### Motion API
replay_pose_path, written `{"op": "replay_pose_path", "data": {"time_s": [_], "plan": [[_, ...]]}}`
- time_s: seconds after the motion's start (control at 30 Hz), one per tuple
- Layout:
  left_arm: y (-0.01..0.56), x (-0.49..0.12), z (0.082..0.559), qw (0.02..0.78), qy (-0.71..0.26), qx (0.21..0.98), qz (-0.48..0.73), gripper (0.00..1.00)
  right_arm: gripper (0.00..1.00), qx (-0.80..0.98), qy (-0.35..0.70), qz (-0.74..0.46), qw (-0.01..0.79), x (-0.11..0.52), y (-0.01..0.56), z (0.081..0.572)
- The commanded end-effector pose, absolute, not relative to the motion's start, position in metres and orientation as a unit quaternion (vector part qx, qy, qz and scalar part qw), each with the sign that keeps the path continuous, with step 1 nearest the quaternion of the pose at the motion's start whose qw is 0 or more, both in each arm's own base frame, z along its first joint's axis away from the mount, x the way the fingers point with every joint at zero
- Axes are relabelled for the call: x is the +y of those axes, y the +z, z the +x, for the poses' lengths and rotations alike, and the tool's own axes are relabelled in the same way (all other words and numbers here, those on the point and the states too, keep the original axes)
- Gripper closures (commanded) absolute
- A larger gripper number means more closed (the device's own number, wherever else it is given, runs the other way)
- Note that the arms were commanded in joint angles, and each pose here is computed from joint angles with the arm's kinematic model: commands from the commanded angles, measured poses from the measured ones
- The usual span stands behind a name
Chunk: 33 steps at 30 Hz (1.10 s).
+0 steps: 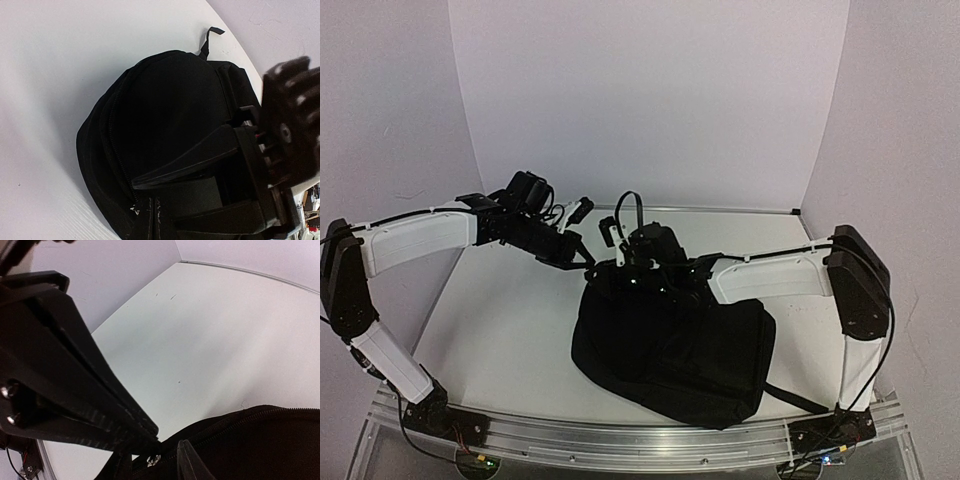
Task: Pack the student bag
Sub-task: Zip the student bag at the center of the board.
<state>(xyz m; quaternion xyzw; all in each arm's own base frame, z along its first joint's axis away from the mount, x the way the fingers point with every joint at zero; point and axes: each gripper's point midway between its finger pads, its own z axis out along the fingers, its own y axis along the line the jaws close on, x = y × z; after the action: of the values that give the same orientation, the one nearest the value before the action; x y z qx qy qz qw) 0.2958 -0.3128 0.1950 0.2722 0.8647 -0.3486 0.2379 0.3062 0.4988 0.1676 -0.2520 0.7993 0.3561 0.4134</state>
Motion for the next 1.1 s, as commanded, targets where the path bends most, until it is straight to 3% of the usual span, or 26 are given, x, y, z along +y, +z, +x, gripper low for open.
{"op": "replay_pose_path", "data": {"time_s": [0.0,0.33,0.43,0.5,0.57,0.67,0.87,1.07], "plan": [[0.232,-0.318,0.299,0.273,-0.370,0.841,0.286,1.00,0.73,0.779,0.366,-0.246,0.445,0.510,0.188,0.320],[0.225,-0.318,0.304,0.274,-0.364,0.845,0.280,1.00,0.99,0.773,0.372,-0.224,0.462,0.511,0.194,0.328],[0.225,-0.318,0.306,0.281,-0.365,0.844,0.274,0.99,1.00,0.771,0.374,-0.222,0.465,0.512,0.195,0.329],[0.226,-0.315,0.309,0.292,-0.360,0.847,0.260,0.84,1.00,0.773,0.371,-0.213,0.469,0.510,0.196,0.332],[0.223,-0.308,0.312,0.304,-0.350,0.853,0.239,0.54,1.00,0.776,0.367,-0.201,0.472,0.506,0.195,0.335],[0.220,-0.293,0.312,0.329,-0.335,0.860,0.201,0.29,1.00,0.781,0.362,-0.182,0.475,0.501,0.194,0.340],[0.221,-0.259,0.297,0.365,-0.329,0.862,0.125,0.12,1.00,0.786,0.370,-0.157,0.470,0.498,0.192,0.344],[0.218,-0.245,0.283,0.379,-0.350,0.852,0.087,0.15,1.00,0.788,0.375,-0.150,0.465,0.500,0.189,0.345]]}}
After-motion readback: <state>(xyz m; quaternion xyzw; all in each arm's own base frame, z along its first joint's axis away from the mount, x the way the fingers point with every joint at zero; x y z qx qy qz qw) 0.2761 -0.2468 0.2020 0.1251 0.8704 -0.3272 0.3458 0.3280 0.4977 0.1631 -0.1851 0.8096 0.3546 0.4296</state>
